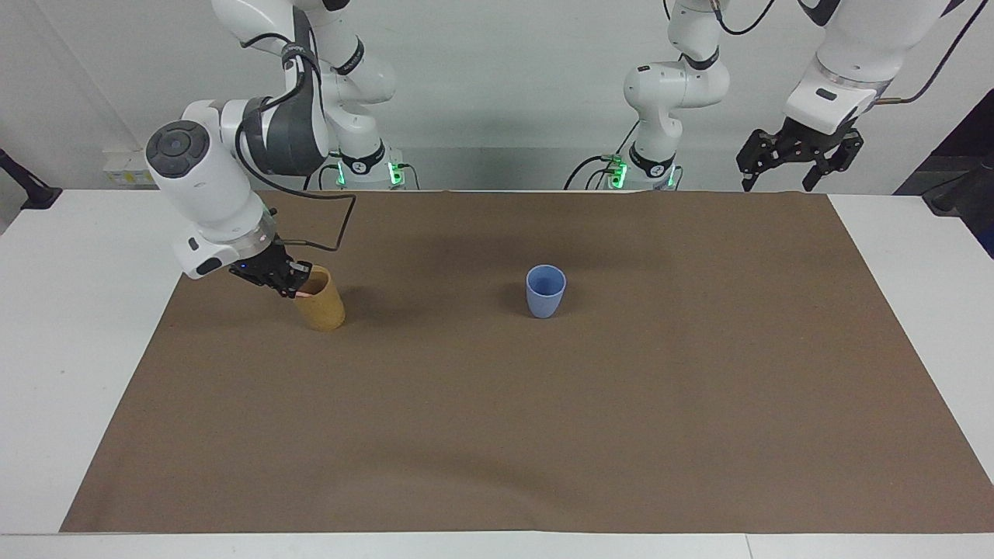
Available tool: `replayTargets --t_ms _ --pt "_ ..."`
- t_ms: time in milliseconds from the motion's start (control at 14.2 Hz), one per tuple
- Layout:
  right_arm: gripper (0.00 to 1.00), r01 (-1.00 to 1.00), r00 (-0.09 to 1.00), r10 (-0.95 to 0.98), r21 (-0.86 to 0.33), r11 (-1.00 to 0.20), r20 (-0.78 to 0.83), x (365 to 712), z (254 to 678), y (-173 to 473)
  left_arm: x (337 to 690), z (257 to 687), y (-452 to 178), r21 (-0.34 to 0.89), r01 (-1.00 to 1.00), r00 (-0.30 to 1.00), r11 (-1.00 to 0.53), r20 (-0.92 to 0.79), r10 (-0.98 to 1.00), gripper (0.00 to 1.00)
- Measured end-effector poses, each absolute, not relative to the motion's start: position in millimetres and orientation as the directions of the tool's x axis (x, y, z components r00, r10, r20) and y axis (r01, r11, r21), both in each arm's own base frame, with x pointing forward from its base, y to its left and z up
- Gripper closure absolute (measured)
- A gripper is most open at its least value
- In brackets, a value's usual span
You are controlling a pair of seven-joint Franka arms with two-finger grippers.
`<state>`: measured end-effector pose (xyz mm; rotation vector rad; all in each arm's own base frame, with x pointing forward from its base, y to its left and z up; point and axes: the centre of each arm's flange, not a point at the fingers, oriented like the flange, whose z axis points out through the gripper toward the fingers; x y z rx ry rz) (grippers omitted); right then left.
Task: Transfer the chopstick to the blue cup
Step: 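Lift the pink stick out of the tan cup with the right gripper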
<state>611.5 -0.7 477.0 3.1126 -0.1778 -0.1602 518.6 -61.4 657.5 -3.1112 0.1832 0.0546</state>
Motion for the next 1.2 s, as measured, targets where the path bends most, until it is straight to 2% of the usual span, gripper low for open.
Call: replayTargets --t_ms 353,918,1200 --pt "0.92 -0.11 0.991 -0.111 0.023 -0.994 -0.072 604 502 -1 518 657 -66 0.012 -0.223 0.974 -0.975 -0.035 -0.223 0.0" --pt "0.92 -0.112 0.993 -0.111 0.013 -0.994 0.028 562 593 -1 518 657 -69 0.016 -0.229 0.973 -0.973 -0.035 -0.23 0.0" --pt "0.92 -0.092 0.994 -0.091 0.009 -0.996 0.065 546 621 10 518 657 -67 0.003 -0.204 0.978 -0.979 -0.041 -0.204 0.0"
